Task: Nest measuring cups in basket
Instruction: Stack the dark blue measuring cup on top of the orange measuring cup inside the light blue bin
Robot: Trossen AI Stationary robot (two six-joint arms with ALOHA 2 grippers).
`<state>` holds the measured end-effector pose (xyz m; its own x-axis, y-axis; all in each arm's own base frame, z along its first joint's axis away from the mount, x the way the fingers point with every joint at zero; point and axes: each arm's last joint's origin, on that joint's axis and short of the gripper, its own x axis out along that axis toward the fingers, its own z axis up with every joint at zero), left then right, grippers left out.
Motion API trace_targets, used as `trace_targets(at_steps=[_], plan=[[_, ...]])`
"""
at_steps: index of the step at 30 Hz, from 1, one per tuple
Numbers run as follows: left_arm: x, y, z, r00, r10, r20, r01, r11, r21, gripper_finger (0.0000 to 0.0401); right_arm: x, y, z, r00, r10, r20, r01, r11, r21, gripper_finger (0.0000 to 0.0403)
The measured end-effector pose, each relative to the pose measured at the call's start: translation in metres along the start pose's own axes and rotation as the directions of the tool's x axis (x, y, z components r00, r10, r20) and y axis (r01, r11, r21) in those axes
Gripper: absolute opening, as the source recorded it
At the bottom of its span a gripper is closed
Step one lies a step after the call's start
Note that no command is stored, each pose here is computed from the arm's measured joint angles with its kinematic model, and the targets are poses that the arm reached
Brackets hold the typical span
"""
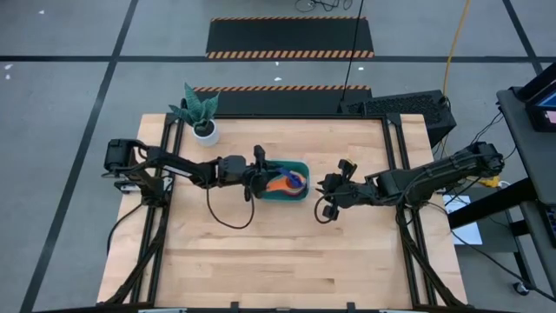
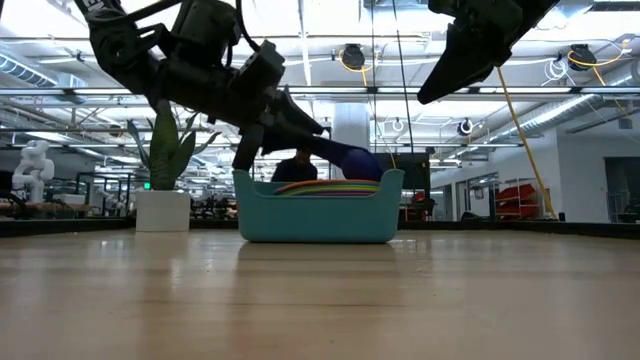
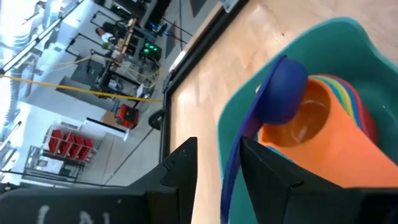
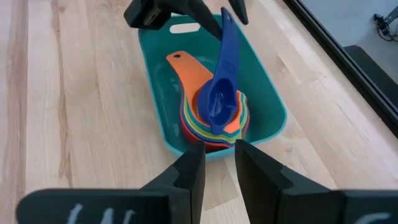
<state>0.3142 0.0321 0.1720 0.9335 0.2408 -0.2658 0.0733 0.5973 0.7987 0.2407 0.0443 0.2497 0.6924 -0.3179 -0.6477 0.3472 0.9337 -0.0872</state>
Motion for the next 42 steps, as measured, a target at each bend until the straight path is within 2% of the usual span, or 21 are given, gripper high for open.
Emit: trace_targets(at_steps=[10, 19, 27, 34, 39, 42], plan=[[-0.001, -0.006, 0.003, 0.999, -0.038, -0.006, 0.038, 0.999, 0.013, 0.0124, 0.000, 0.000, 0.000, 1.000, 0.000, 0.000, 0.000, 1.000, 0.000, 0.0080], [-0.010, 0.000, 0.006, 0.997, -0.076, -0.009, 0.076, 0.997, -0.011, 0.0124, 0.000, 0.000, 0.000, 1.000, 0.000, -0.001, 0.000, 1.000, -0.001, 0.0080], [-0.021, 0.005, 0.009, 0.990, -0.143, -0.002, 0.142, 0.987, -0.070, 0.0124, 0.000, 0.000, 0.000, 1.000, 0.001, -0.001, -0.001, 1.000, 0.000, 0.0080], [-0.024, 0.011, 0.014, 0.993, -0.112, 0.027, 0.115, 0.982, -0.151, 0.0124, 0.000, 0.000, 0.000, 1.000, 0.000, -0.001, 0.000, 1.000, -0.001, 0.0080], [-0.022, 0.014, 0.019, 0.993, -0.117, 0.006, 0.115, 0.973, -0.198, 0.0124, 0.000, 0.000, 0.000, 1.000, 0.001, -0.001, -0.001, 1.000, -0.002, 0.0080], [-0.019, 0.020, 0.030, 0.988, -0.146, -0.057, 0.129, 0.963, -0.235, 0.0124, 0.000, 0.000, 0.000, 1.000, 0.000, -0.001, 0.000, 1.000, -0.003, 0.0080]])
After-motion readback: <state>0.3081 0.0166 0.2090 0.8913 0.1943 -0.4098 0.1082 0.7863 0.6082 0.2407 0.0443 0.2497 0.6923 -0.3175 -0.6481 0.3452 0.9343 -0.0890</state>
